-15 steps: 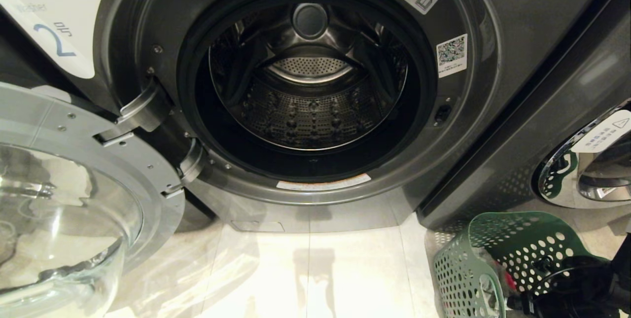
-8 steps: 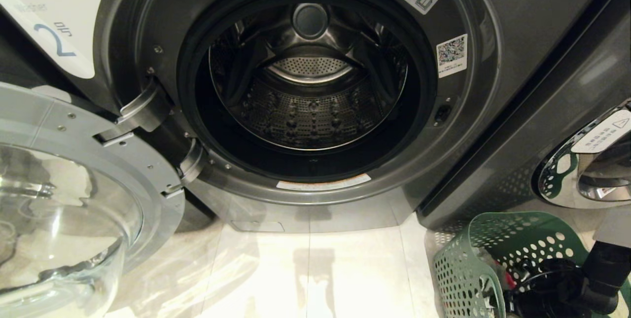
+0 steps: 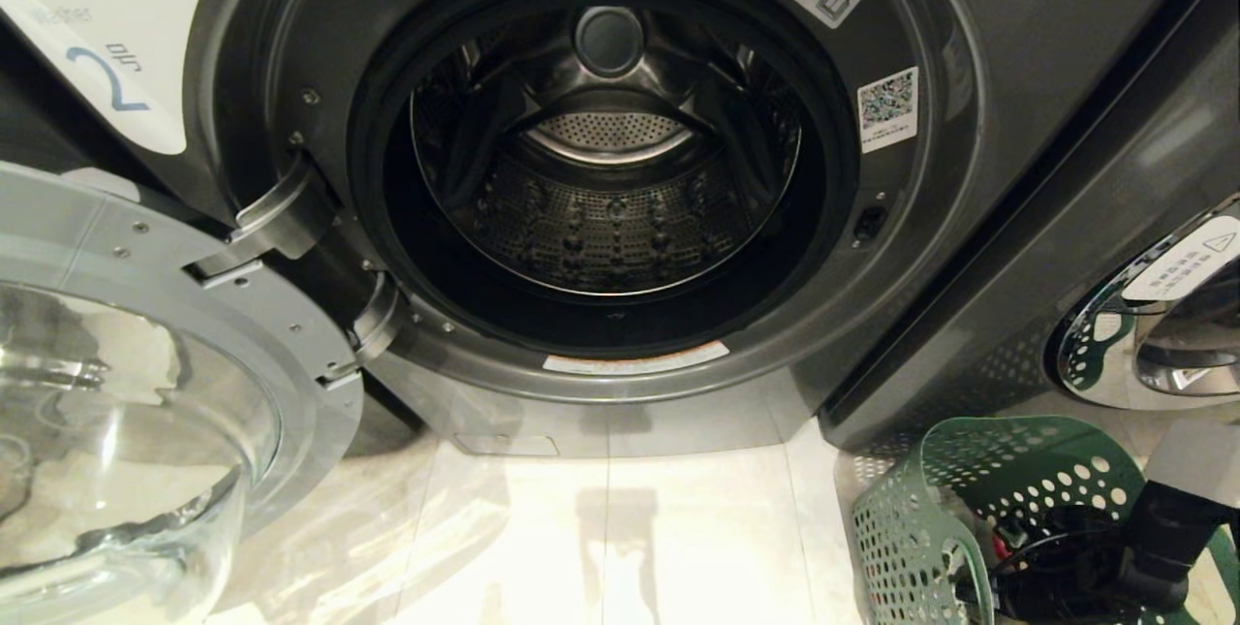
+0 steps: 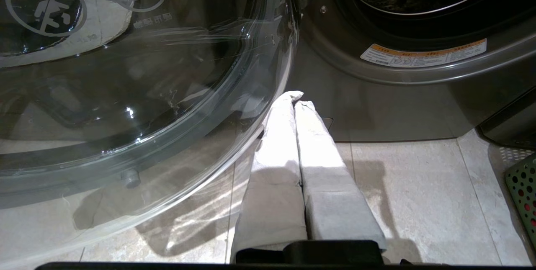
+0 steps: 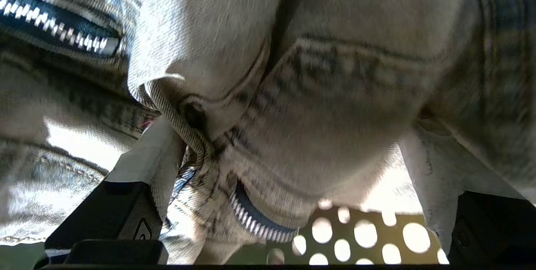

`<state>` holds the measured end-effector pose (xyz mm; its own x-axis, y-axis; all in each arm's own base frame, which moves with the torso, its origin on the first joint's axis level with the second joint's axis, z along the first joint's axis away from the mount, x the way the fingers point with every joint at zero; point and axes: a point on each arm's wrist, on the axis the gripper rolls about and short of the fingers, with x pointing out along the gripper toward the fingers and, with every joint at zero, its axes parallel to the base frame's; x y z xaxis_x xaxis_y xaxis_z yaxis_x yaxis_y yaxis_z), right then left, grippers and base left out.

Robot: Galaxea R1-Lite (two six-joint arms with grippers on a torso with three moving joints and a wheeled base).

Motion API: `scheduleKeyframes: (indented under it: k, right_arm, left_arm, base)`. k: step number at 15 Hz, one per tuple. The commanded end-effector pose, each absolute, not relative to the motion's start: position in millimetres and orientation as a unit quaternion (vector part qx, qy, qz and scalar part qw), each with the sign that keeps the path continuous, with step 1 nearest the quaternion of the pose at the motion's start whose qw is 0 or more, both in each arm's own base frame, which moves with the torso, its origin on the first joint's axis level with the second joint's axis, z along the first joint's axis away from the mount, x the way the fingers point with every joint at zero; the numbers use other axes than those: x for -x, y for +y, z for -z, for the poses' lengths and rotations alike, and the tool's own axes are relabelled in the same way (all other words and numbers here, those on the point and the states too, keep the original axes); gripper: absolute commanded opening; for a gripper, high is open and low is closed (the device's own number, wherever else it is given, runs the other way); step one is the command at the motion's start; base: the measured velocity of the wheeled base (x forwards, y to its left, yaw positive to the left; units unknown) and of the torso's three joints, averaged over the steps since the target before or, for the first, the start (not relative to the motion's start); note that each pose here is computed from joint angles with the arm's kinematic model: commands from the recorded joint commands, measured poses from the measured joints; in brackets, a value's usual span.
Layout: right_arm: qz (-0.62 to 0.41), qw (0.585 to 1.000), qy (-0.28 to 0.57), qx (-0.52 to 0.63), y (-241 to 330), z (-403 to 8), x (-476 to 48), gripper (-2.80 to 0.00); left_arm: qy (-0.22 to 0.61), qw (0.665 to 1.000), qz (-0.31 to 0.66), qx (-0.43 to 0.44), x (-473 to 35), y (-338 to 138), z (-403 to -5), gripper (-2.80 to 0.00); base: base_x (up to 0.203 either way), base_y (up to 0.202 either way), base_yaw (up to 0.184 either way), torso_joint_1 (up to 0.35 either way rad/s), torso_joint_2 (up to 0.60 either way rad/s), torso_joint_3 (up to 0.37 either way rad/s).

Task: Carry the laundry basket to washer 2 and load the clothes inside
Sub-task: Place the clothes into the washing machine

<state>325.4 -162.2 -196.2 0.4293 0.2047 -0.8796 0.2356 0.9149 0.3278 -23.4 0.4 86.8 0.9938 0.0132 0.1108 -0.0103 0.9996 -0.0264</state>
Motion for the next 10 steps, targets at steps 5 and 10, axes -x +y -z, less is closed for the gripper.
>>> scheduleKeyframes:
  k: [5,10]
  right_arm:
    - [-0.033,0.82,0.525,-0.223,-151,219,-337,0.0]
    - [-0.038,0.816,0.526,-0.237,-141,223,-346,-2.8]
  left_arm:
    - [-0.035,0.999,-0.006,0.013,20,0,-76,-2.8]
    - [-0.035,0.999,-0.006,0.013,20,0,-76,-2.8]
  base:
    - [0.0,0.0,0.0,0.0,0.0,0.0]
    - [0.0,0.0,0.0,0.0,0.0,0.0]
